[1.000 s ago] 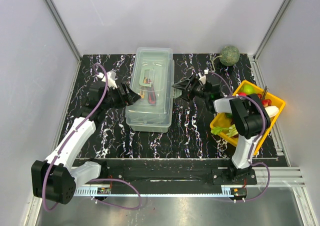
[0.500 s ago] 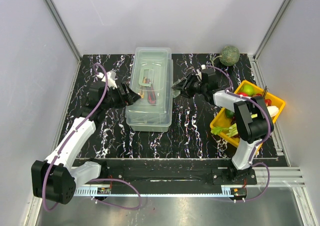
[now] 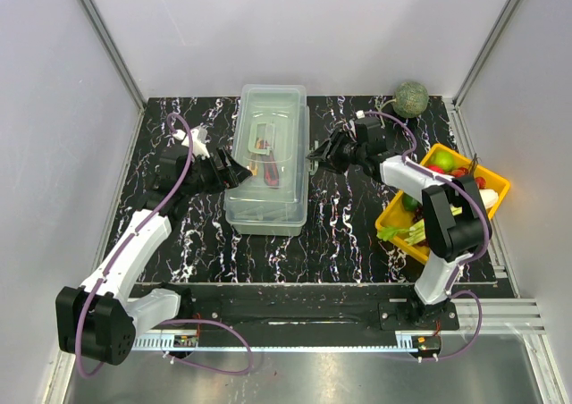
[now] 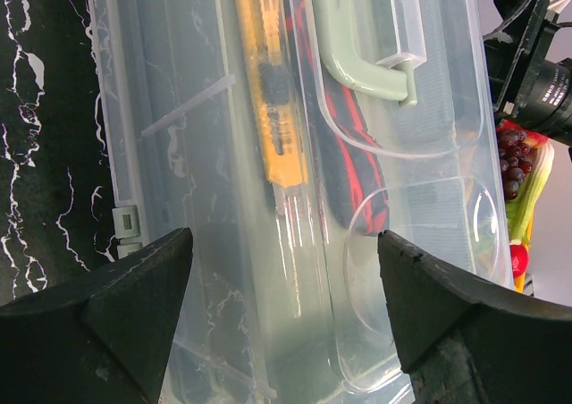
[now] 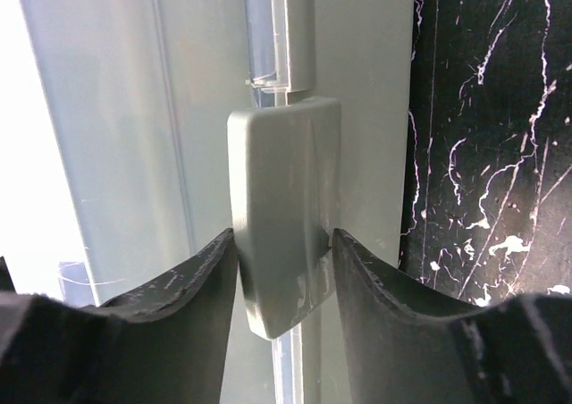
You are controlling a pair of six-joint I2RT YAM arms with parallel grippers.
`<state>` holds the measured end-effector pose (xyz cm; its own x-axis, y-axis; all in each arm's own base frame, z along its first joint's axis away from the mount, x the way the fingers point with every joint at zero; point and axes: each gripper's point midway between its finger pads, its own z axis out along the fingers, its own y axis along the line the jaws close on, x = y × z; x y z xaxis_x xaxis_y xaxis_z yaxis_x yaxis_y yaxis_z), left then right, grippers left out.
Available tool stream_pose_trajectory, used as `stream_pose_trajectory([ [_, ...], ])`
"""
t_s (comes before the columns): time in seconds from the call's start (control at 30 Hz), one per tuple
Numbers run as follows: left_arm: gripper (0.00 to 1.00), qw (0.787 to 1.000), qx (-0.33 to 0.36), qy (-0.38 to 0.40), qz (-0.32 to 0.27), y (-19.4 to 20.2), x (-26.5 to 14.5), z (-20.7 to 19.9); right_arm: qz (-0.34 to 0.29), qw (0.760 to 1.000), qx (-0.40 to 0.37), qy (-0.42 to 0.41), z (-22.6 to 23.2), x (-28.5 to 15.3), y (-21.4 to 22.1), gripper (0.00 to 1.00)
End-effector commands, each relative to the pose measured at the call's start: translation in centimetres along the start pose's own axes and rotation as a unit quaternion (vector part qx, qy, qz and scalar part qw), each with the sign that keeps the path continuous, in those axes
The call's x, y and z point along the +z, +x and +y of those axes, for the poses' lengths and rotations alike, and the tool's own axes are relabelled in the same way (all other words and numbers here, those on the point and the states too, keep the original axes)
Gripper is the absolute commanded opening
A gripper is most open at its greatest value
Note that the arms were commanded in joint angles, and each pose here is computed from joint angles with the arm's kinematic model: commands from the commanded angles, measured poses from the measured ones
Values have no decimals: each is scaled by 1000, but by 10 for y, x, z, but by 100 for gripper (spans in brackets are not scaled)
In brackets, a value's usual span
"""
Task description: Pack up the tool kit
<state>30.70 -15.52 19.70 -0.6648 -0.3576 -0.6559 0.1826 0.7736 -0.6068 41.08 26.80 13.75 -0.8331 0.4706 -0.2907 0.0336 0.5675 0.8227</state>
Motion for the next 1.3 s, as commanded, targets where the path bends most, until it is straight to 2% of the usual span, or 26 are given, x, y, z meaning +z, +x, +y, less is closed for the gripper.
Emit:
stream_pose_trajectory([
  [0.0, 86, 995, -9, -34, 96, 55, 3, 22, 26, 995, -54, -80, 65, -11, 21, 57],
  [0.13, 86, 995, -8, -36, 95, 55, 3, 23, 12, 993, -60, -100, 76, -19, 20, 65],
  [0.5, 86, 995, -7, -36, 97, 56, 4, 23, 31, 990, -46, -126, 83, -15, 24, 58],
  [0.67, 86, 994, -7, -37, 99, 57, 4, 24, 31, 992, -41, -117, 75, -9, 25, 58],
  [0.83, 86, 994, -6, -38, 102, 58, 4, 24, 18, 992, -46, -115, 61, 1, 24, 84],
  [0.9, 86, 994, -5, -40, 102, 58, 4, 24, 19, 991, -48, -125, 58, 5, 27, 89],
  [1.1, 86, 993, -5, -41, 106, 60, 4, 25, 33, 984, -57, -166, 54, 16, 34, 91],
  [1.27, 86, 994, -3, -49, 100, 55, 4, 26, 7, 964, -45, -263, 70, 5, 31, 91],
])
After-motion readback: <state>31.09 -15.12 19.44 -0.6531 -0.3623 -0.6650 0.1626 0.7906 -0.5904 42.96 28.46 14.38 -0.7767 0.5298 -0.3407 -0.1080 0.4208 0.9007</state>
